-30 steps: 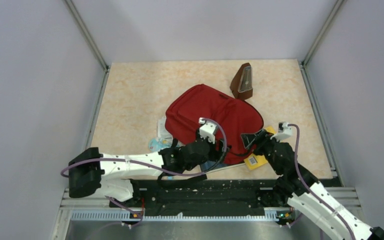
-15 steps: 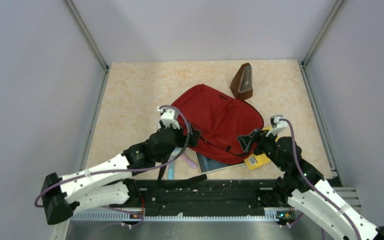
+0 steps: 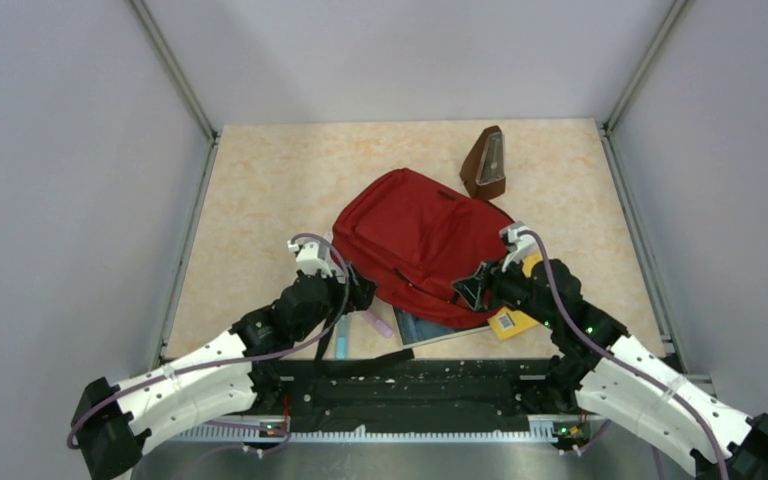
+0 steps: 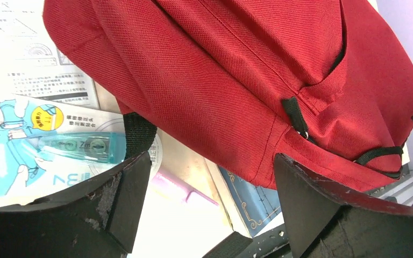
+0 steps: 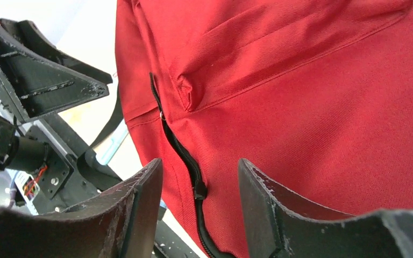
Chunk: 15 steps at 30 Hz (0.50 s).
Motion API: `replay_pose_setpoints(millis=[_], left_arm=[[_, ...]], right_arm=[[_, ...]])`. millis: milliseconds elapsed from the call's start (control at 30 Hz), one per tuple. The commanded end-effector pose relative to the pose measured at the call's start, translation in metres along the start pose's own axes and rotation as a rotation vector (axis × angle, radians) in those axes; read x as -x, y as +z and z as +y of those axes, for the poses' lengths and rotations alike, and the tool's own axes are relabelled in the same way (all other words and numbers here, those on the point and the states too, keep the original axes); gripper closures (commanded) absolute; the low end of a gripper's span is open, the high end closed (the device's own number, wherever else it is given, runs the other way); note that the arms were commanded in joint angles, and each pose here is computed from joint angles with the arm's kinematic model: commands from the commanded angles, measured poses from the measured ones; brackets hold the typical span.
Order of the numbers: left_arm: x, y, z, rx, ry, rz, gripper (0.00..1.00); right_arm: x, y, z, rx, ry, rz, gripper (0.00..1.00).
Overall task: Pack the student bag
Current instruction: Unzip the student bag at the center of the board.
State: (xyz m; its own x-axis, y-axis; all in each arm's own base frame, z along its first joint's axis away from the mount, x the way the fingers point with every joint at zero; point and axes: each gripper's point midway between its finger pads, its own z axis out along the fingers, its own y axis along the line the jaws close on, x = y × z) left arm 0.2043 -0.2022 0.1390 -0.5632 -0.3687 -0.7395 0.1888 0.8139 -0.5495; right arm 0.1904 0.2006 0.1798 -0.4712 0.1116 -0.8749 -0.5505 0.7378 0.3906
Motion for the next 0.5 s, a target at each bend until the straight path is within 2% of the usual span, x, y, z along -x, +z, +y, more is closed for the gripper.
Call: replay_pose_setpoints(millis=[0, 200, 467], left_arm=[[0.009, 0.008, -0.022, -0.090, -0.081, -0.027, 0.11], [0.009, 0.018, -0.021, -0.094, -0.101, -0.040, 0.13], [0.009, 0.025, -0.012, -0.074, -0.125, -0.067, 0.32]], right_arm=[[0.023, 0.005, 0.021, 0.066, -0.053, -0.033, 0.48], [0.009, 0.015, 0.015, 0.025, -0.085, 0.033, 0.57], [-0.002, 0.022, 0.018, 0.034, -0.097, 0.060, 0.64]])
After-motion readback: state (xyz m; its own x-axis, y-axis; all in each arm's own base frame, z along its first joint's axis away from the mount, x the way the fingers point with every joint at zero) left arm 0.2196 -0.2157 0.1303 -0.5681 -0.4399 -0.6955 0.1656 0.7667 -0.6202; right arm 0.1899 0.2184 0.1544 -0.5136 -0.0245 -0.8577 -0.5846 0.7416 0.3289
